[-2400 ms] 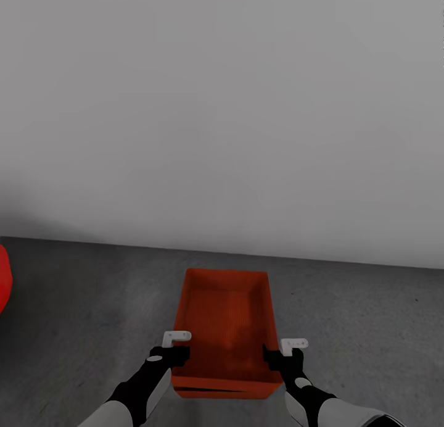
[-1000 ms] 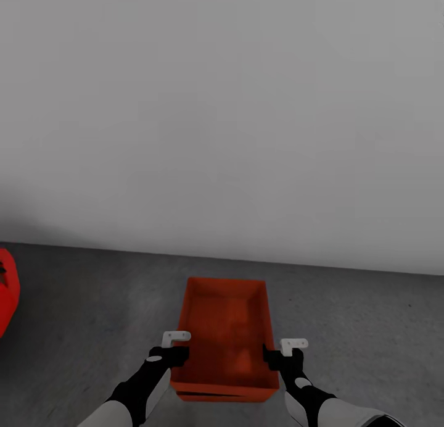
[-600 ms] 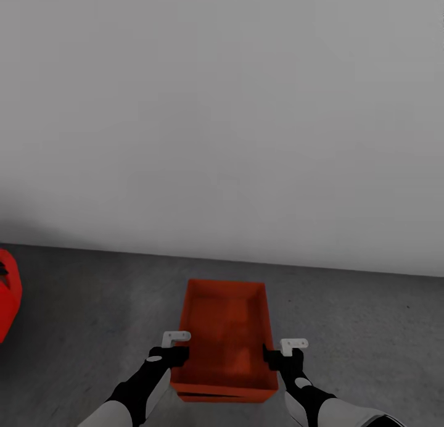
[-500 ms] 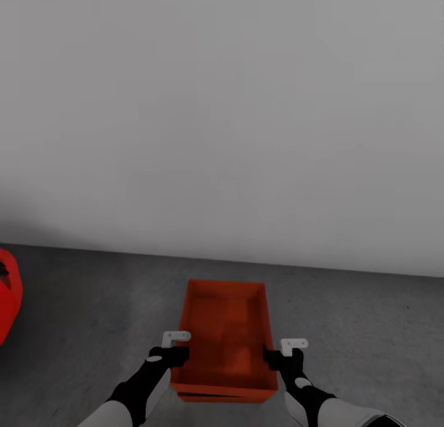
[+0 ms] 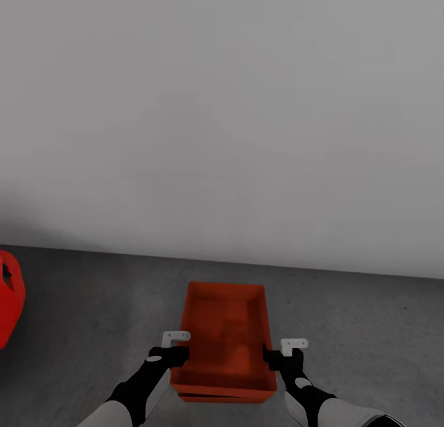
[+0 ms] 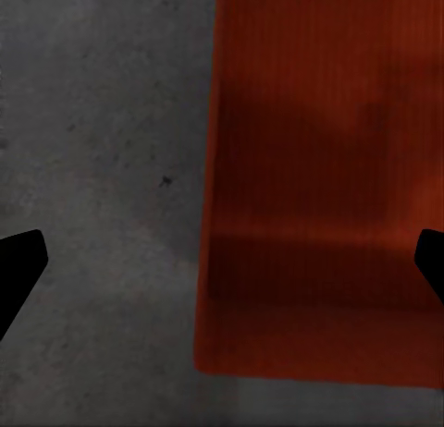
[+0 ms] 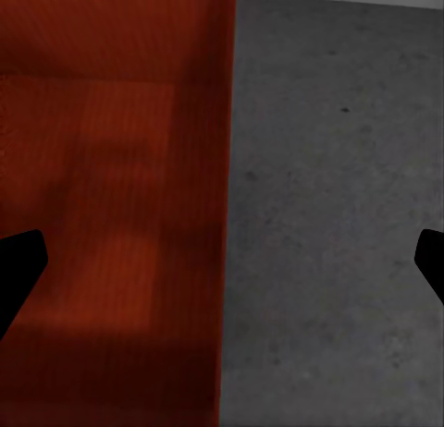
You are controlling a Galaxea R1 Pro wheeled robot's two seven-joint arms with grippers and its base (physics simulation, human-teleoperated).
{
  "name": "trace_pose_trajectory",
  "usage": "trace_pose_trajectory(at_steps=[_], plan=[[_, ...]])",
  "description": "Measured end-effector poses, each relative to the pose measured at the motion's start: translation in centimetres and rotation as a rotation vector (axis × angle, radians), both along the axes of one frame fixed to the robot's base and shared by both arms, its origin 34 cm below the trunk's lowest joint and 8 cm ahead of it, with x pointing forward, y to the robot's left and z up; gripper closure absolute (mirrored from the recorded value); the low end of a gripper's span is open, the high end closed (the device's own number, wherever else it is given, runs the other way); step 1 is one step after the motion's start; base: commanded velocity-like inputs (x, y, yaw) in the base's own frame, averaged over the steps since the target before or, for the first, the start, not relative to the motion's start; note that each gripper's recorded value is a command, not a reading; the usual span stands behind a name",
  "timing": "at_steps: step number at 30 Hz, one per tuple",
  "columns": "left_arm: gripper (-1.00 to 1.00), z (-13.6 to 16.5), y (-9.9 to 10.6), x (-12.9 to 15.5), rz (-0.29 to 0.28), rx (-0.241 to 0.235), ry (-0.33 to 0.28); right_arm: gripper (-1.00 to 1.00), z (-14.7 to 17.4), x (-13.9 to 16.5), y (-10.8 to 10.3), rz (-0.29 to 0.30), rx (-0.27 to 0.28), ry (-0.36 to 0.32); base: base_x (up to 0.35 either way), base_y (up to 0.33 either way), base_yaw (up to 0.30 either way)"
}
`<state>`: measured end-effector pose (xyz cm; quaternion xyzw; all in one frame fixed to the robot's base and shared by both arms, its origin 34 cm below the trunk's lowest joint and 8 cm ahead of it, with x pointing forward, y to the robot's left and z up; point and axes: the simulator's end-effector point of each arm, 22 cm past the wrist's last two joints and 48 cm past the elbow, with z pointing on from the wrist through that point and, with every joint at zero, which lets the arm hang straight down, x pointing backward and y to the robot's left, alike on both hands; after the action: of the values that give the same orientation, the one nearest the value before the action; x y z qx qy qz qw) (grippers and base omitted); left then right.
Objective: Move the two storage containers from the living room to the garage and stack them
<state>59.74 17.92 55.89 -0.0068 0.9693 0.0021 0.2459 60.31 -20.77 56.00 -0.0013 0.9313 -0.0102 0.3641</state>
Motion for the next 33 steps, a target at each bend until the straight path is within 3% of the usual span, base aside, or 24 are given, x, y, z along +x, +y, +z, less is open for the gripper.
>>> trace_pose_trajectory(at_steps=[33], plan=[[-1.00,4.5,-0.1,-0.4,0.000,-0.002,0.000,-1.00,4.5,-0.4,0.0,0.000,0.000,0.001,0.000,0.000,0.000]])
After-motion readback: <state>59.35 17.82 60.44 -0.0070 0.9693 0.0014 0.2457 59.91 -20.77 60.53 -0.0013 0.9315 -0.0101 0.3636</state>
